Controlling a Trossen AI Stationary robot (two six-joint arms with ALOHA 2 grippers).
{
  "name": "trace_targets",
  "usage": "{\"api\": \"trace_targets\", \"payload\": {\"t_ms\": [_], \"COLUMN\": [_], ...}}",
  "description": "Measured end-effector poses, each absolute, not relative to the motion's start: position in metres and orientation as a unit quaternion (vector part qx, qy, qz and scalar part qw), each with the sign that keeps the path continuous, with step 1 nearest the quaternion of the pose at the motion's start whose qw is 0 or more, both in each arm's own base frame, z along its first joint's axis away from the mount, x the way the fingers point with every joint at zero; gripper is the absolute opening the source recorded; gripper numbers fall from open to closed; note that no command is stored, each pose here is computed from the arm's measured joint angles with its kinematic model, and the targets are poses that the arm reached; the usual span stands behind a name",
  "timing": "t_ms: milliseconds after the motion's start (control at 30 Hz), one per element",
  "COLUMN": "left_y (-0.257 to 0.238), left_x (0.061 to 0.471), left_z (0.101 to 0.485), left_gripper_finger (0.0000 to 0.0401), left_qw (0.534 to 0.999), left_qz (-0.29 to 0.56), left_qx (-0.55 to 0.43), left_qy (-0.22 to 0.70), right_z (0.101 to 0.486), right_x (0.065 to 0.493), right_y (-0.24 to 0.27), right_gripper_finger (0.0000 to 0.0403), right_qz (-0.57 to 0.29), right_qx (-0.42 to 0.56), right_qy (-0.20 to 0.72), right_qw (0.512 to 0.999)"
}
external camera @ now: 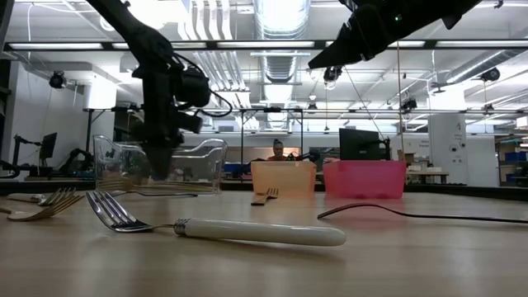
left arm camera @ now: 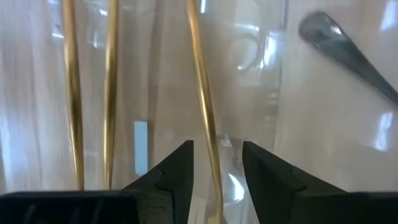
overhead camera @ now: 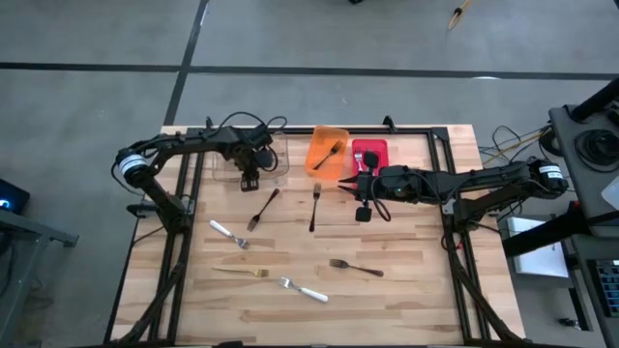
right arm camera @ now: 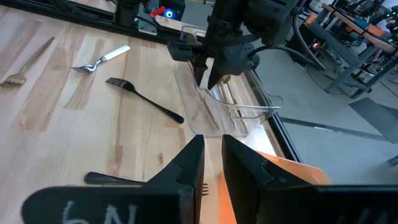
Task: Sort silverware by color (type)
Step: Put the gold fork into the transparent bin
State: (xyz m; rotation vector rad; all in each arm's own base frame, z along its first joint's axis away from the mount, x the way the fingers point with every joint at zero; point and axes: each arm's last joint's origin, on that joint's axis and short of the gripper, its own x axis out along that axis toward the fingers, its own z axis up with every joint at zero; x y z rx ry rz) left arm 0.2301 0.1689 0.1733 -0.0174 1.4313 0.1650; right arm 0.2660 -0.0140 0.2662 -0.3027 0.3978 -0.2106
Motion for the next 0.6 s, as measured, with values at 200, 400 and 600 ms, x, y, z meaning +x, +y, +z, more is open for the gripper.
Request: {"api": "trace_targets", "payload": {"t_ms": [200, 400, 600], "left_y": [0.169, 0.171, 0.175], "left_x": [0.225, 0.214, 0.206], "left_z": [0.176, 0.173, 0.173], "left_gripper_finger": [0.0119, 0.0119, 0.0119], "left_qw": [0.735, 0.717, 0.703], "left_qz": [0.059, 0.063, 0.074], "left_qx": [-0.009, -0.038, -0.059], "left_qy": [0.675, 0.694, 0.705], "right_z": [0.266, 0.266, 0.266], "right_x": [0.266, 0.266, 0.266], "right_y": [-0.014, -0.014, -0.014], "right_gripper_finger": [0.0047, 0.0047, 0.0047], "right_qz": [-0.104, -0.104, -0.104], "right_qx": [-0.150, -0.150, -0.150], "right_qy": [0.197, 0.199, 0.199], "right_qw": [0.963, 0.963, 0.963]}}
